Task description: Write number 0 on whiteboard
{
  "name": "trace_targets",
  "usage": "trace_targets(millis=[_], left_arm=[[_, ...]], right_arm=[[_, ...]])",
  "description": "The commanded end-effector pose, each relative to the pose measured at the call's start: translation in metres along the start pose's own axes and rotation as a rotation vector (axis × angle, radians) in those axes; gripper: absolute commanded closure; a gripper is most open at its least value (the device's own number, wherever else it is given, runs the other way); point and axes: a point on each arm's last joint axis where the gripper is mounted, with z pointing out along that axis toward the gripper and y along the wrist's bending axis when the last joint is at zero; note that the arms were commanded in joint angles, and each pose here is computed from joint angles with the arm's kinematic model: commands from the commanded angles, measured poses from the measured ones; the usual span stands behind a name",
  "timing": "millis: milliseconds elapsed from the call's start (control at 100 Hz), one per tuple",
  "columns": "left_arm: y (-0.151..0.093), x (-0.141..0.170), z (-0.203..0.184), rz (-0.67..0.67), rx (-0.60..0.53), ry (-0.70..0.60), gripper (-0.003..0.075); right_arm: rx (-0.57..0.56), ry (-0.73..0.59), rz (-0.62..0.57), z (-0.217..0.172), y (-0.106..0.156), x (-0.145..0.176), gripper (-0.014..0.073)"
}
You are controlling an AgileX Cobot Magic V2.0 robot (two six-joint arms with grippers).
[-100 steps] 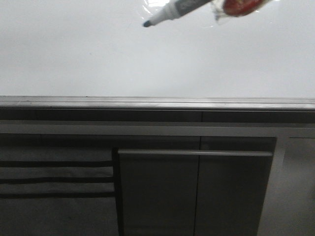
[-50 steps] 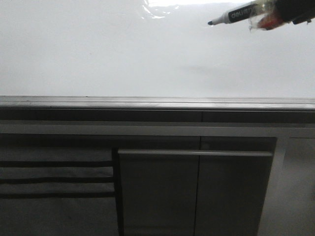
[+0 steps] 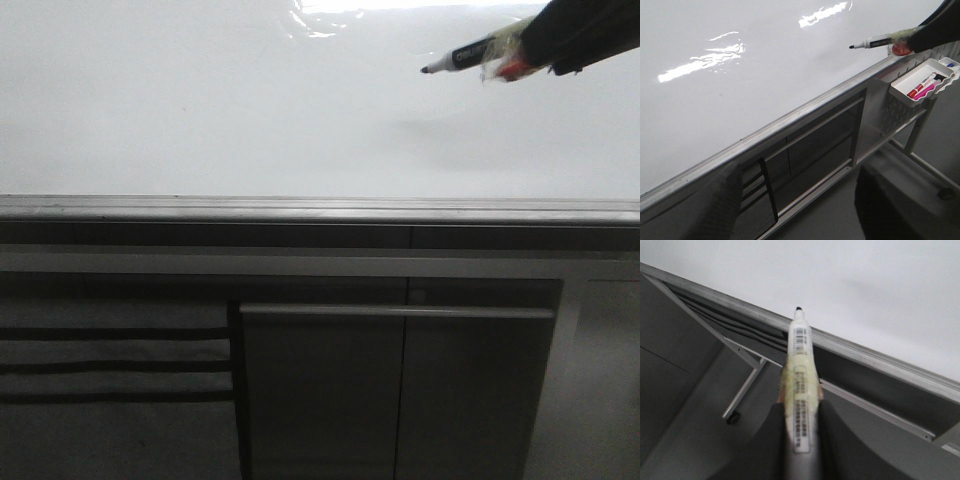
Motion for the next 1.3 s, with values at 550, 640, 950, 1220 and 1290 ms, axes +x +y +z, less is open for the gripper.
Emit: trace_targets(millis=[550, 640, 950, 1220, 1290], left_arm=[[0.005, -0.014, 0.017, -0.046, -0.016, -0.046, 0.0283], [0.005, -0.014, 0.017, -0.046, -0.016, -0.046, 0.0283], [0.005, -0.014, 0.017, -0.046, -0.016, -0.046, 0.0283], [0.005, -0.014, 0.017, -0.046, -0.016, -0.046, 0.0283], [0.005, -0.014, 0.017, -0.046, -0.016, -0.046, 0.0283]], right_arm=[[-0.039, 0.030, -0.006, 0.052, -0.029, -0.079, 0.0600], [-0.053, 0.052, -0.008, 0.063, -0.034, -0.084, 0.0600], [-0.098, 0.278, -0.023, 0.086, -0.044, -0.073, 0.0600], [-0.026, 0.253, -0.019, 0.066, -0.052, -0.078, 0.0600], [-0.026, 0.234, -0.031, 0.060, -0.049, -0.083, 0.0600]])
